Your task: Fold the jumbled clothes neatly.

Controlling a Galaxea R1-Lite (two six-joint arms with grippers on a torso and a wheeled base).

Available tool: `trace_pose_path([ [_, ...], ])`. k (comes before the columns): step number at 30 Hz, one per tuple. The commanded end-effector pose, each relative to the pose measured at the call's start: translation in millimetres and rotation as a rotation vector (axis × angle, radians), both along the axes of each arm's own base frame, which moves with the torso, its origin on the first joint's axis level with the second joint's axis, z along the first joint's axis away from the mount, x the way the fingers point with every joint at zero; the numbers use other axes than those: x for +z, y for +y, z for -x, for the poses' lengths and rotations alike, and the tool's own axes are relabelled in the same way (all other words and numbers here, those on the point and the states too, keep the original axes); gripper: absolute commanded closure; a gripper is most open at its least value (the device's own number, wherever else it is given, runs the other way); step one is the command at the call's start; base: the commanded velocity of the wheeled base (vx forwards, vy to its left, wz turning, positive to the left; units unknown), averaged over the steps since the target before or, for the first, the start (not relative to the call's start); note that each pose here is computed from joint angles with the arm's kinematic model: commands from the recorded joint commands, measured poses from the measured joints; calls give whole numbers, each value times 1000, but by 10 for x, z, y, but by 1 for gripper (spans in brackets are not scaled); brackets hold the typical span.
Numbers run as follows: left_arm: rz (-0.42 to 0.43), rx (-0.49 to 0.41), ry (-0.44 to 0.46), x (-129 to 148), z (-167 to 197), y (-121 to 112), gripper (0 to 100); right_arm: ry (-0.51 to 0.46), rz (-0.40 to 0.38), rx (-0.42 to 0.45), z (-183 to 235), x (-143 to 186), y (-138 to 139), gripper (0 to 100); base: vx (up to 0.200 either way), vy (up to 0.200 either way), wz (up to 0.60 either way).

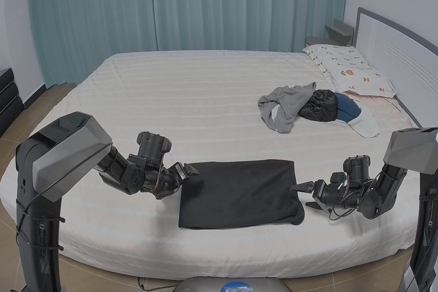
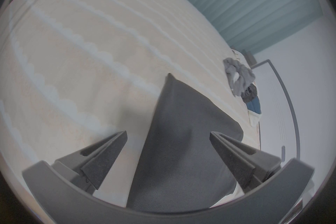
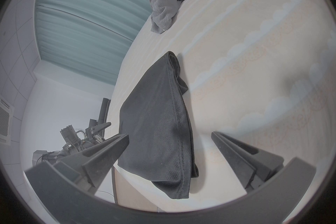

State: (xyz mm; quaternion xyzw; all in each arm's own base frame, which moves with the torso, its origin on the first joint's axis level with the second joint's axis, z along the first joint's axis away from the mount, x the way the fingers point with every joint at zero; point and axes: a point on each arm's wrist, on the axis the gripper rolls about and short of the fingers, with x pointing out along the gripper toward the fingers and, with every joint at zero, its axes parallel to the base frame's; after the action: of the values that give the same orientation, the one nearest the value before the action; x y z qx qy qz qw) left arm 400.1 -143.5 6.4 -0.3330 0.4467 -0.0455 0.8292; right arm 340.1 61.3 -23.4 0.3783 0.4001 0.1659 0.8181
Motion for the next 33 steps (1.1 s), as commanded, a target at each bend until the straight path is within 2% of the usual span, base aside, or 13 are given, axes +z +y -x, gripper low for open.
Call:
trace_pose_path([
  [1,-19,-80,-50,-95,111,39,0,2,0,2,-9,-27,7,0,0,0,0],
  [6,-47,-143,-80,-212,121,-79,0,5,-1,3,-12,-40,8,0,0,0,0],
  [26,-39,-130,-94,-245,3,-109,0,4,1,4,-14,-48,13,0,0,0,0],
  [27,-39,-129,-92,-256,1,-110,100,4,1,4,-14,-48,13,0,0,0,0],
  [33,-42,-123,-94,-256,-3,-96,100,2,1,4,-15,-42,13,0,0,0,0],
])
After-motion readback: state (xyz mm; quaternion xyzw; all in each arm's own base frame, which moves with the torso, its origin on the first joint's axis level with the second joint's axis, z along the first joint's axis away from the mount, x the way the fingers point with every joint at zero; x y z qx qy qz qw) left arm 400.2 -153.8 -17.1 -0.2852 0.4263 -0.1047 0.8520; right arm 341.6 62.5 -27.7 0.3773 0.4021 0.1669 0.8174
